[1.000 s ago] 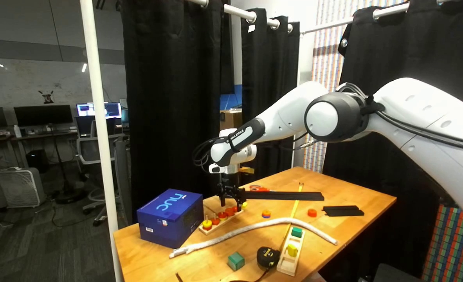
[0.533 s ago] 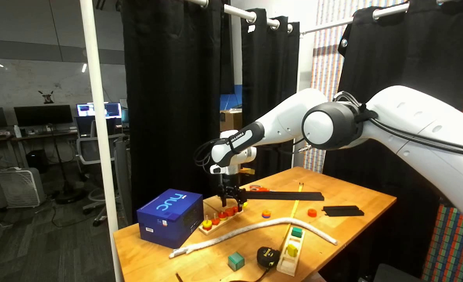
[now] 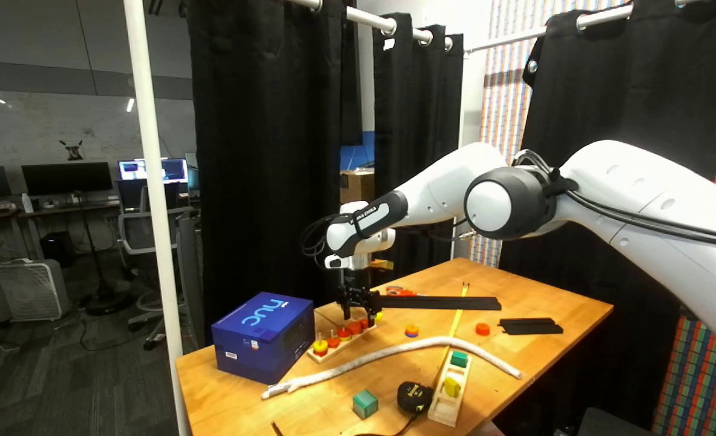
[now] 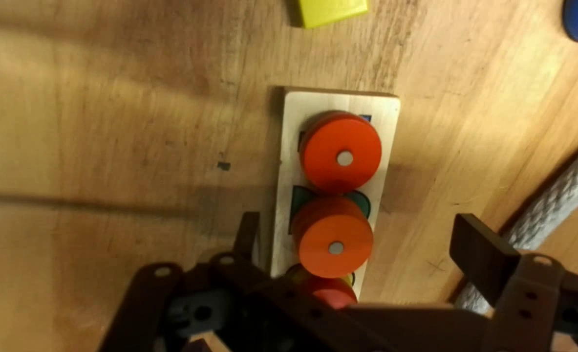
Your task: Pick an orange ring on the object and put it on the table
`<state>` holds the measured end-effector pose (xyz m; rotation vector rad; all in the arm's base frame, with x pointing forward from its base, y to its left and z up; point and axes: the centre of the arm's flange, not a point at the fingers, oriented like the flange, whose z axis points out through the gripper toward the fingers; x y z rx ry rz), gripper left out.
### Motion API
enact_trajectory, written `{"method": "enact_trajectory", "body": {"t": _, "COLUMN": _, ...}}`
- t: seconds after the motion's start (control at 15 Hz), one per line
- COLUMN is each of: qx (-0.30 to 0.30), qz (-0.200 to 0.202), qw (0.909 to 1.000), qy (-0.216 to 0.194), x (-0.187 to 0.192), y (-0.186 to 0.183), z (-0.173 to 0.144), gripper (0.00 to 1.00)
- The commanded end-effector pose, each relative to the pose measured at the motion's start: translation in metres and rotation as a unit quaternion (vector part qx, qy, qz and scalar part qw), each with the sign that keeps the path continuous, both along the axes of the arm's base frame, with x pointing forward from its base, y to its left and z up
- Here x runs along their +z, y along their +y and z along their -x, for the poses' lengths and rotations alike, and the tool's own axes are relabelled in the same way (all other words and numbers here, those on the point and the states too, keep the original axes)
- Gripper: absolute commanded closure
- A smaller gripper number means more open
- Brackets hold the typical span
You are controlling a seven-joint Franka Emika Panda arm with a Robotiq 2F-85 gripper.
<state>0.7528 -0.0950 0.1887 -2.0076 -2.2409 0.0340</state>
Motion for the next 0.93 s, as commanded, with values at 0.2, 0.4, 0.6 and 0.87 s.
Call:
{"method": "enact_trajectory", "body": {"t": 0.2, "qx": 0.007, "qz": -0.010, "qw": 0.9999, "qy": 0.006, "x": 0.0014, "y": -0.0042, "z": -0.0193, "gripper": 0.51}}
{"method": "enact_trajectory", "body": {"t": 0.4, "qx": 0.007, "qz": -0.010, "qw": 0.9999, "qy": 0.008, "x": 0.0002, "y": -0.0040, "z": -0.0207, "gripper": 0.73}}
{"method": "enact_trajectory", "body": {"t": 0.6, "qx": 0.007, "qz": -0.009, "qw": 0.9999, "qy": 0.010, "x": -0.0001, "y": -0.0044, "z": -0.0209, "gripper": 0.82}}
{"method": "enact_trajectory", "body": {"t": 0.87, "qx": 0.006, "qz": -0.006, "qw": 0.9999, "qy": 0.010, "x": 0.0073, "y": -0.0008, "z": -0.0209, "gripper": 0.82}}
